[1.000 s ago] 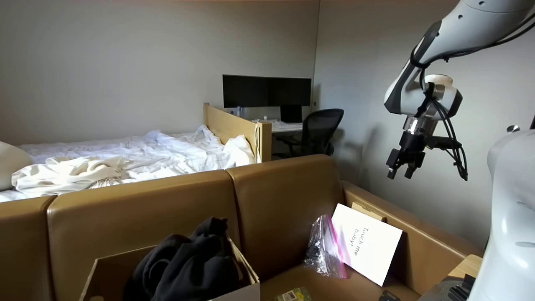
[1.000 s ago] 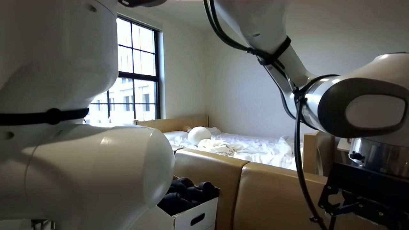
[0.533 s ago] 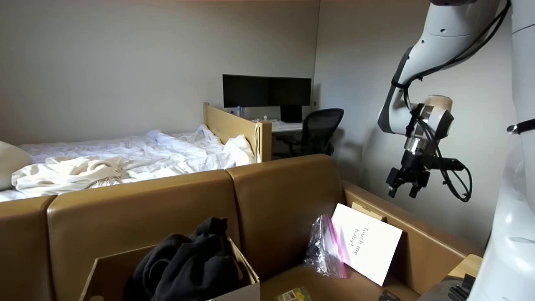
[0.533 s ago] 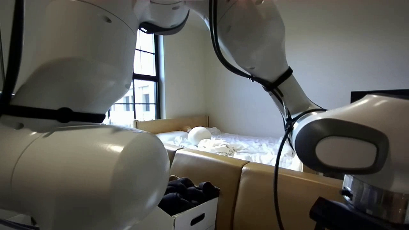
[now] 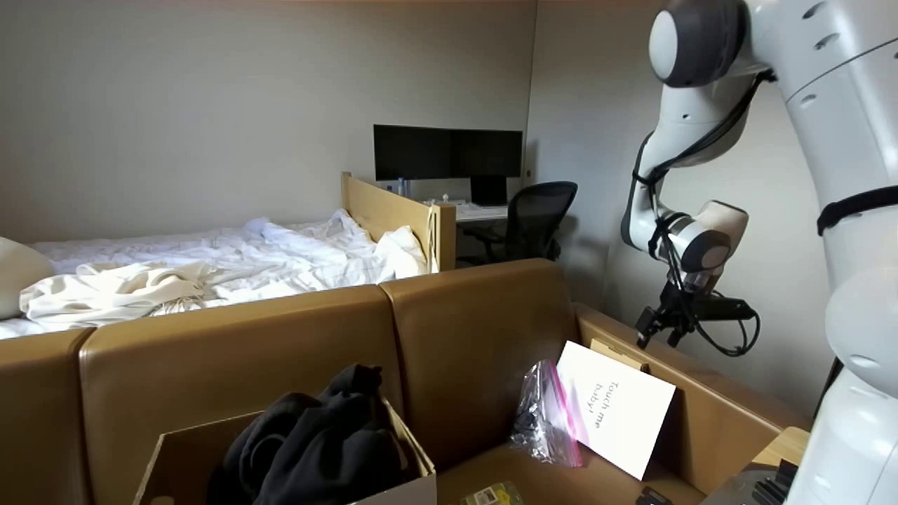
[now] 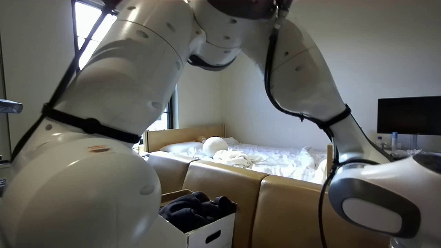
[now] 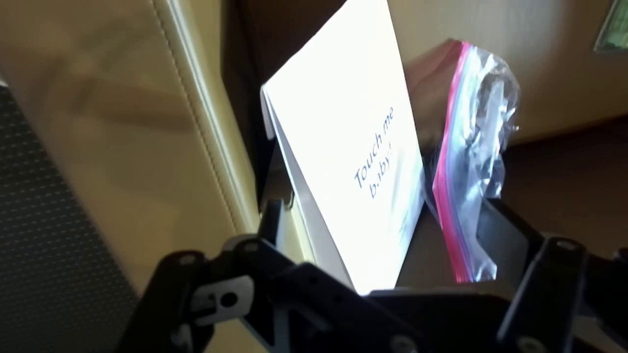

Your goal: Put the white paper gab on the right into the box

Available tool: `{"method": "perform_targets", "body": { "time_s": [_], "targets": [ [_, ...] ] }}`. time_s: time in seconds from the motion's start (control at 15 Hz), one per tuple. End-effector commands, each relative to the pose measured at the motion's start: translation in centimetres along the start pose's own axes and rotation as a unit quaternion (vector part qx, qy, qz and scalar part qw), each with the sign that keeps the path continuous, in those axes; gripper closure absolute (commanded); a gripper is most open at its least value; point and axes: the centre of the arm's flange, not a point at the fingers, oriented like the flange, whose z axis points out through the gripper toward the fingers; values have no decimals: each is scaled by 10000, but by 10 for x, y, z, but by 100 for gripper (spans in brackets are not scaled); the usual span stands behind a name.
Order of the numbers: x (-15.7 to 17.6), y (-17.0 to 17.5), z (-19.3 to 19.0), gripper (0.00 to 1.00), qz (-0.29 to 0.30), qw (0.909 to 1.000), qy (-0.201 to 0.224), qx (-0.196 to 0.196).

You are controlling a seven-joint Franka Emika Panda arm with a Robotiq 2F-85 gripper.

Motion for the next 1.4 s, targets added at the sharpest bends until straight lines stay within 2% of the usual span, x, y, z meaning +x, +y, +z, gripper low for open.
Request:
{"method": "perform_targets", "body": {
  "time_s": [0.0,0.2,0.33,0.67,1.0,1.33],
  "targets": [
    [2,27,82,0,-315,9982,-501,135],
    [11,30,112,0,-547,9975,-418,160],
    [23,34,110,0,-803,9965,-180,-129],
    [38,28,106,0,-1208,9922,136,-267],
    [25,35,119,0,-1002,9948,-161,-22],
    [16,20,127,0,-933,9947,-325,303]
  ]
}}
